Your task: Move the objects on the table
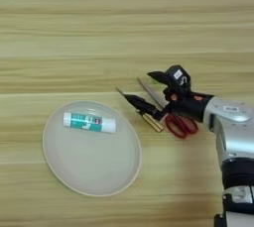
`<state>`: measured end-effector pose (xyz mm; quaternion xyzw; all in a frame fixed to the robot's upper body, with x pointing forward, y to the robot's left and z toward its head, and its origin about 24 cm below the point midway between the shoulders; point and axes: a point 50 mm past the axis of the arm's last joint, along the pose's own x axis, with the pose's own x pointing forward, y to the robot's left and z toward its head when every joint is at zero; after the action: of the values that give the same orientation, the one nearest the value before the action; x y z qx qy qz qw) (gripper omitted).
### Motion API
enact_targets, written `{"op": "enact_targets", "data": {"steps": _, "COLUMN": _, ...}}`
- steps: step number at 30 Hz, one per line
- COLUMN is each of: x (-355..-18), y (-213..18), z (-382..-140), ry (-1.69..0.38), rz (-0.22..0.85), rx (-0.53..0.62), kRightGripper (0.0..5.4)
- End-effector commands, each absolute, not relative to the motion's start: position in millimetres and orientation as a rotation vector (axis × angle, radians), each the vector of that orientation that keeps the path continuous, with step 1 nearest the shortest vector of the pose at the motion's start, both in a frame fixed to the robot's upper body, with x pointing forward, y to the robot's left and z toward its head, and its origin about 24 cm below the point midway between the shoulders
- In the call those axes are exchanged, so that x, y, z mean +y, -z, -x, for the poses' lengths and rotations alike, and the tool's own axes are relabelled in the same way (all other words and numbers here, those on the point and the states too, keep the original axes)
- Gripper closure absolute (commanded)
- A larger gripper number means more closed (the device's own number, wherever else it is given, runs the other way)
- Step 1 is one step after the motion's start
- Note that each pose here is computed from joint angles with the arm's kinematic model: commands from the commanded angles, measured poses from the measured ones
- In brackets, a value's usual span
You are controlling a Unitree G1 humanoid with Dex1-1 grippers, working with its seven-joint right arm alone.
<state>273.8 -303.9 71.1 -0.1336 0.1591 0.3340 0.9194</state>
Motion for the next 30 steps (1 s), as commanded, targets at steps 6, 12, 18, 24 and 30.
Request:
{"op": "enact_targets", "data": {"steps": 6, "x": -320, "y": -92, "z": -279, "ry": -0.638, "rz": 0.418, "rx": 0.316, "kRightGripper": 0.03}}
{"op": "enact_targets", "data": {"steps": 12, "x": -321, "y": -82, "z": -276, "ry": -0.662, "rz": 0.425, "rx": 0.363, "kRightGripper": 0.53}}
{"op": "enact_targets", "data": {"steps": 18, "x": -322, "y": -74, "z": -271, "ry": -0.685, "rz": 0.427, "rx": 0.399, "kRightGripper": 1.20}}
{"op": "enact_targets", "data": {"steps": 24, "x": -323, "y": -67, "z": -270, "ry": -0.695, "rz": 0.428, "rx": 0.430, "kRightGripper": 1.86}}
{"op": "enact_targets", "data": {"steps": 30, "x": -324, "y": -61, "z": -268, "ry": -0.705, "rz": 0.423, "rx": 0.471, "kRightGripper": 2.58}}
